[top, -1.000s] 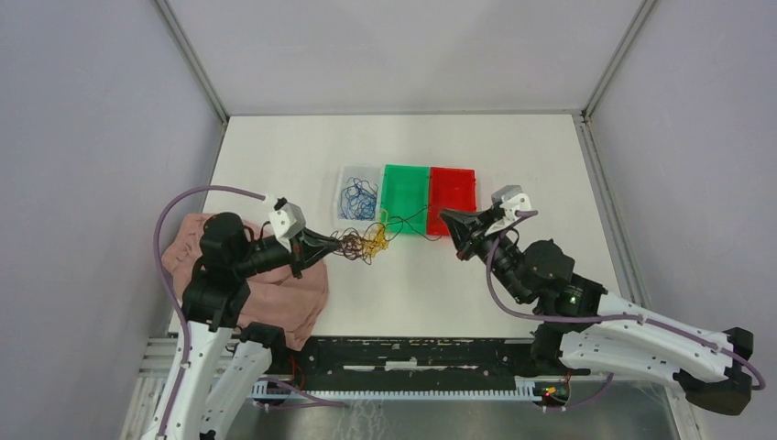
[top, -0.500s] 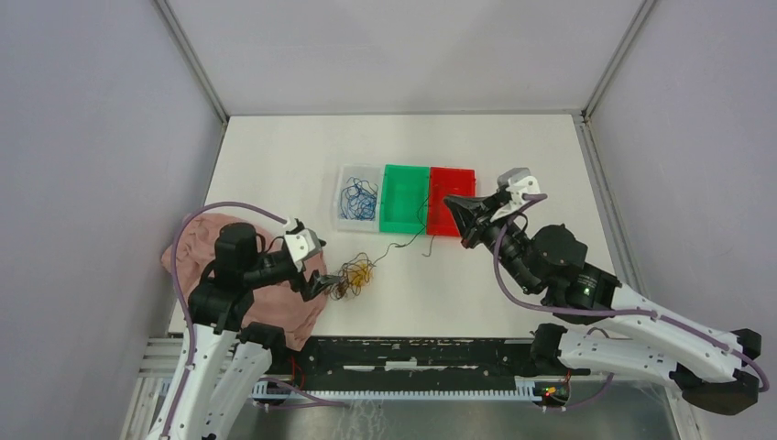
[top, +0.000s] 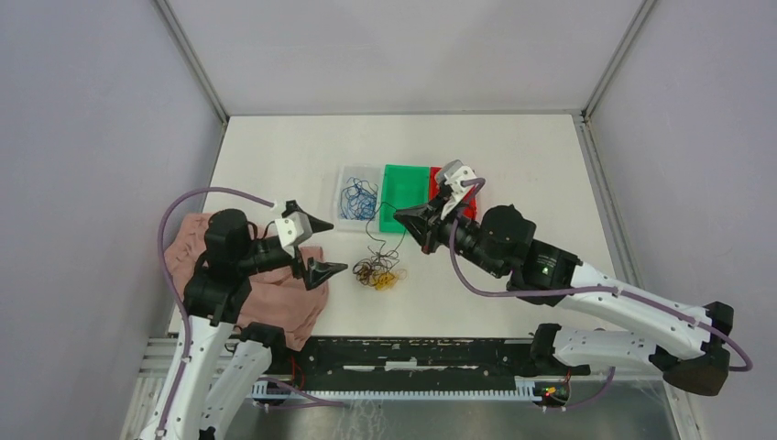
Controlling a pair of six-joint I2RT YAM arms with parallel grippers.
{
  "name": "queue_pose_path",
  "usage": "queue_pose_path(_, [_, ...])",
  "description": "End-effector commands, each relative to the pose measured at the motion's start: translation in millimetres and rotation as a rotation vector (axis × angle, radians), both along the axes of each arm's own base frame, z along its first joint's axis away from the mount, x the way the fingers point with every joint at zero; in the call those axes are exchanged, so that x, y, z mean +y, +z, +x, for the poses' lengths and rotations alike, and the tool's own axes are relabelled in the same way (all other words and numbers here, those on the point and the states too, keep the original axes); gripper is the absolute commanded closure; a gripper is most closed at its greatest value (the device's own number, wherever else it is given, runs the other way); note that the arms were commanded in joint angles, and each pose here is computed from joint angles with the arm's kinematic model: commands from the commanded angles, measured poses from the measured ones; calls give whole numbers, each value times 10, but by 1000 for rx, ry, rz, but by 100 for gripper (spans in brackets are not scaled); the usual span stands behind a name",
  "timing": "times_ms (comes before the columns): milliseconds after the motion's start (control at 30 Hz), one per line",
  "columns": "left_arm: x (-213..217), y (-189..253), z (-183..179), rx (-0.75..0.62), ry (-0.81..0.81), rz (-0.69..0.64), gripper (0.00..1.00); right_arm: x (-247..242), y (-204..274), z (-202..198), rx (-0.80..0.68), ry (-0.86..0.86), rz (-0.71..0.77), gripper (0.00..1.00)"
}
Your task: Untangle the cables
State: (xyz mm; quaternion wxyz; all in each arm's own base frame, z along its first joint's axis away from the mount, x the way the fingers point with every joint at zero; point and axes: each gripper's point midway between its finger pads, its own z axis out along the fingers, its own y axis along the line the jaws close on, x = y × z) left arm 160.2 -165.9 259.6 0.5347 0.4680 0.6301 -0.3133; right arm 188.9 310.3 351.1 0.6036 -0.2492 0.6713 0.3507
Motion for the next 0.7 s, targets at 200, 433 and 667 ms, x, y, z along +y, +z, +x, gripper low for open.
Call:
queue_pose_path(200, [-341,-3,86,101,-131,-150,10,492,1213,-291,4,254,386,99])
queue_pose_path(433, [-473,-218,128,74,-138,-111,12,640,1512,-365,26,331,484,99])
queue_pose_path(667, [-483,-339,319,87,-38,-135,22,623,1712,-416,21,361,541,99])
